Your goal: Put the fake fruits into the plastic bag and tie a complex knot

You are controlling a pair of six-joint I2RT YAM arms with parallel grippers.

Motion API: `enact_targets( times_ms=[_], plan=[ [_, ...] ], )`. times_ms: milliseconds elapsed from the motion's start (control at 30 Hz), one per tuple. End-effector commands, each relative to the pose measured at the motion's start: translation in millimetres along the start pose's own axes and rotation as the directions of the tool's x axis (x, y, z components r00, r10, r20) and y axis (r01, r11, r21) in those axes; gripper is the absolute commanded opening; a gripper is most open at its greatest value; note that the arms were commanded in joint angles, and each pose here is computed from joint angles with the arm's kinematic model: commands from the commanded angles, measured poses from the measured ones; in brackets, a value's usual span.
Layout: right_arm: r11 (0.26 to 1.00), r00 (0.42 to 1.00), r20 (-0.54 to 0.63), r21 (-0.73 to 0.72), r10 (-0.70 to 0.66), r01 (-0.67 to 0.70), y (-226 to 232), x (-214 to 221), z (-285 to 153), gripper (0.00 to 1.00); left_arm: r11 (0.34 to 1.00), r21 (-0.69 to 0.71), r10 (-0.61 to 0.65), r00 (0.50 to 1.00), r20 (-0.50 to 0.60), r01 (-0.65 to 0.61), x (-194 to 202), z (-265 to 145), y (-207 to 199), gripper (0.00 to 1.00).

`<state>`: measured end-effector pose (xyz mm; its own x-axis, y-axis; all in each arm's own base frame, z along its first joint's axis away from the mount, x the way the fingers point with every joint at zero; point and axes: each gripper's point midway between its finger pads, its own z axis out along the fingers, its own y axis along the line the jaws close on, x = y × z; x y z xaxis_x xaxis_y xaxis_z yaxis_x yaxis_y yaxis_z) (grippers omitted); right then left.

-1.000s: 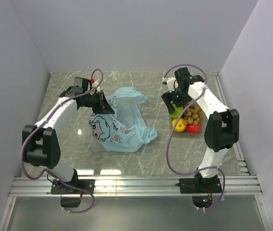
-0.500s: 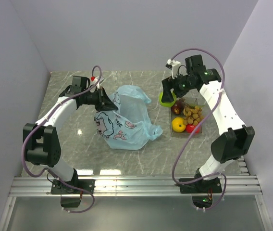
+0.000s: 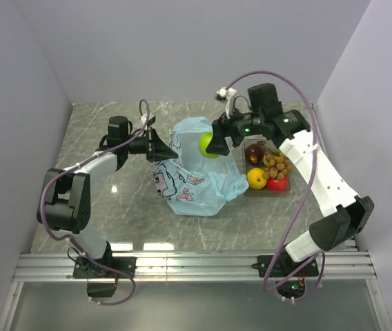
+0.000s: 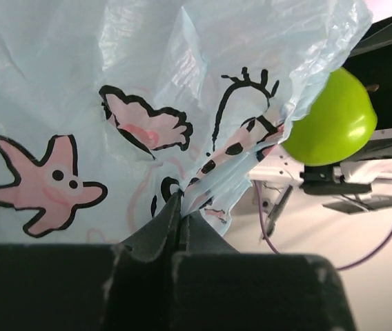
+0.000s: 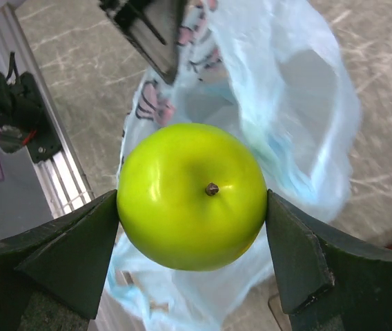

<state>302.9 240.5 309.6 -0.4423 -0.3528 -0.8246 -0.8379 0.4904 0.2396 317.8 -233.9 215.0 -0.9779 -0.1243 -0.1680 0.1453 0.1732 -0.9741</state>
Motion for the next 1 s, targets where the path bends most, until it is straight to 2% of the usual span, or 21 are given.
enact_targets(
  times_ms=[0, 67, 233, 333, 367, 467, 600, 733, 767, 800, 867, 933, 967],
  plan=[
    [0.999, 0.999, -0.017, 0.027, -0.031, 0.031, -5.4, 8.0, 30.0, 0.47, 0.984, 0.139, 0.12, 0.992, -0.041, -0.113, 6.0, 2.8, -27.1, 0.0],
    [0.998, 1.0, -0.005, 0.061, -0.02, 0.021, -16.0, 6.6, 47.7, 0.45, 0.985, 0.154, 0.083, 0.995, -0.06, -0.072, 10.6, 4.3, -23.1, 0.0],
    [0.996, 0.998, -0.054, 0.09, -0.02, 0.025, -19.9, 27.0, 89.4, 0.43, 0.968, 0.226, 0.124, 0.991, -0.041, -0.112, 13.7, 3.2, -26.1, 0.0],
    [0.996, 0.993, -0.112, 0.079, -0.029, 0.038, -11.7, 48.1, 106.3, 0.69, 0.954, 0.272, 0.138, 0.99, -0.04, -0.122, 16.9, 1.5, -28.8, 0.0],
    [0.997, 0.991, -0.129, 0.07, -0.021, 0.03, -11.1, 55.3, 109.3, 0.81, 0.951, 0.283, 0.139, 0.99, -0.04, -0.122, 17.6, 0.9, -30.0, 0.0],
    [0.999, 0.99, -0.137, 0.025, -0.027, 0.031, -3.2, 63.9, 107.1, 0.94, 0.946, 0.296, 0.153, 0.987, -0.051, -0.131, 18.7, 0.6, -29.6, 0.0],
    [0.998, 0.973, -0.222, -0.047, -0.054, 0.045, 7.6, 90.6, 99.3, 0.94, 0.943, 0.295, 0.175, 0.983, -0.056, -0.151, 17.1, 0.5, -27.2, 0.0],
    [0.986, 0.941, -0.318, -0.15, -0.115, 0.07, 18.9, 126.9, 95.7, 0.94, 0.949, 0.267, 0.183, 0.982, -0.036, -0.167, 10.8, -0.1, -19.4, 0.09],
    [0.985, 0.93, -0.35, -0.16, -0.116, 0.062, 22.2, 139.3, 96.9, 0.94, 0.971, 0.227, 0.091, 0.994, -0.054, -0.076, 7.6, 1.3, -9.5, 0.1],
    [0.984, 0.921, -0.37, -0.168, -0.119, 0.06, 24.6, 147.6, 98.0, 0.94, 0.96, 0.216, 0.189, 0.981, -0.035, -0.178, 5.0, 2.7, -8.7, 0.11],
    [0.984, 0.906, -0.406, -0.169, -0.12, 0.054, 25.4, 165.6, 101.1, 0.94, 0.974, 0.147, 0.18, 0.983, -0.042, -0.172, 0.7, 6.0, 5.0, 0.14],
    [0.983, 0.896, -0.419, -0.165, -0.145, 0.082, 27.0, 173.8, 105.0, 0.94, 0.973, -0.012, 0.229, 0.97, -0.086, -0.231, -0.9, 6.7, 31.3, 0.18],
    [0.982, 0.89, -0.431, -0.169, -0.149, 0.083, 28.3, 181.4, 105.5, 0.93, 0.947, -0.041, 0.315, 0.944, -0.099, -0.32, -10.8, 7.7, 22.8, 0.2]
  ],
)
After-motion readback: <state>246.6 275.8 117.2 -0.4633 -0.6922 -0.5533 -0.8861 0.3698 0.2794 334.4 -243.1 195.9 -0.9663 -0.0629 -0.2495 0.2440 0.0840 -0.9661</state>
